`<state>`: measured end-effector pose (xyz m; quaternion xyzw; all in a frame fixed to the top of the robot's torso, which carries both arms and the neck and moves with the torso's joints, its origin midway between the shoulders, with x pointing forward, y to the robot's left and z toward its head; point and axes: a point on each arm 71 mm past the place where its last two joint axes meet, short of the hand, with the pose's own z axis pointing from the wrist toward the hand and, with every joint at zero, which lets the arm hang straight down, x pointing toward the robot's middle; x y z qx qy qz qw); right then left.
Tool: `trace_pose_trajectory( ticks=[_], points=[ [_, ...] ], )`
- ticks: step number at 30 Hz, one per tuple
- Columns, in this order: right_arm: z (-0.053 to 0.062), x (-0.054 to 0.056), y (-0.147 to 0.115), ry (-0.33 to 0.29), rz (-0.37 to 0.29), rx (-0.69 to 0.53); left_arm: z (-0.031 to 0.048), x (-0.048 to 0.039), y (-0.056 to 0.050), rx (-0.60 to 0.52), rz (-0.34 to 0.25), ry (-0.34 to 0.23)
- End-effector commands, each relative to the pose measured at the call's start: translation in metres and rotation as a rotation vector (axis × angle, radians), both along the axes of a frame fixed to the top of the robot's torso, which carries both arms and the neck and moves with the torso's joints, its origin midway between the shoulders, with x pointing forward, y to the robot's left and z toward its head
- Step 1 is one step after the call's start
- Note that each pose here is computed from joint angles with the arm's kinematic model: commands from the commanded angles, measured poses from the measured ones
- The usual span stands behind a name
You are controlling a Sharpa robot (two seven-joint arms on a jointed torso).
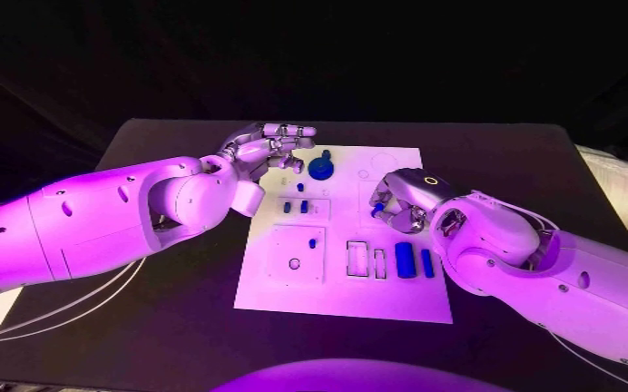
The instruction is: Assemble the parts on the task board
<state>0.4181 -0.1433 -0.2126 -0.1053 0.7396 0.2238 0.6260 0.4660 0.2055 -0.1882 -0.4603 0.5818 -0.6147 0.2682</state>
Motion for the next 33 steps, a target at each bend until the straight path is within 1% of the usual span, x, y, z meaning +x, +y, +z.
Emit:
trace_pose_trajectory(
  ticks=[1,6,10,15,17,20,24,28,33],
  points=[
    [0.007,-0.003,0.003,-0.036,0.003,0.048,0.0009,-0.0006,-0.002,-0.009,-0.021,-0.006],
    [0.025,-0.010,0.004,-0.057,0.008,0.117,0.0008,-0.0004,-0.001,-0.009,-0.019,-0.006],
    [0.036,-0.014,0.007,-0.054,0.006,0.178,0.0008,0.0003,-0.001,-0.008,-0.011,-0.010],
    [0.041,-0.020,0.020,-0.021,0.033,0.234,0.0007,0.0012,-0.001,-0.007,-0.005,-0.014],
    [0.039,-0.024,0.029,0.011,0.054,0.258,0.0007,0.0015,-0.001,-0.007,-0.004,-0.015],
    [0.034,-0.030,0.045,0.086,0.093,0.304,0.0004,0.0026,-0.002,-0.008,-0.003,-0.017],
    [0.028,-0.037,0.065,0.150,0.154,0.338,-0.0005,0.0054,-0.001,-0.004,0.006,-0.019],
    [0.018,-0.044,0.084,0.196,0.224,0.350,-0.0013,0.0077,0.001,-0.001,0.014,-0.020],
    [0.008,-0.047,0.094,0.210,0.261,0.332,-0.0018,0.0096,0.003,0.002,0.022,-0.022]
  ],
)
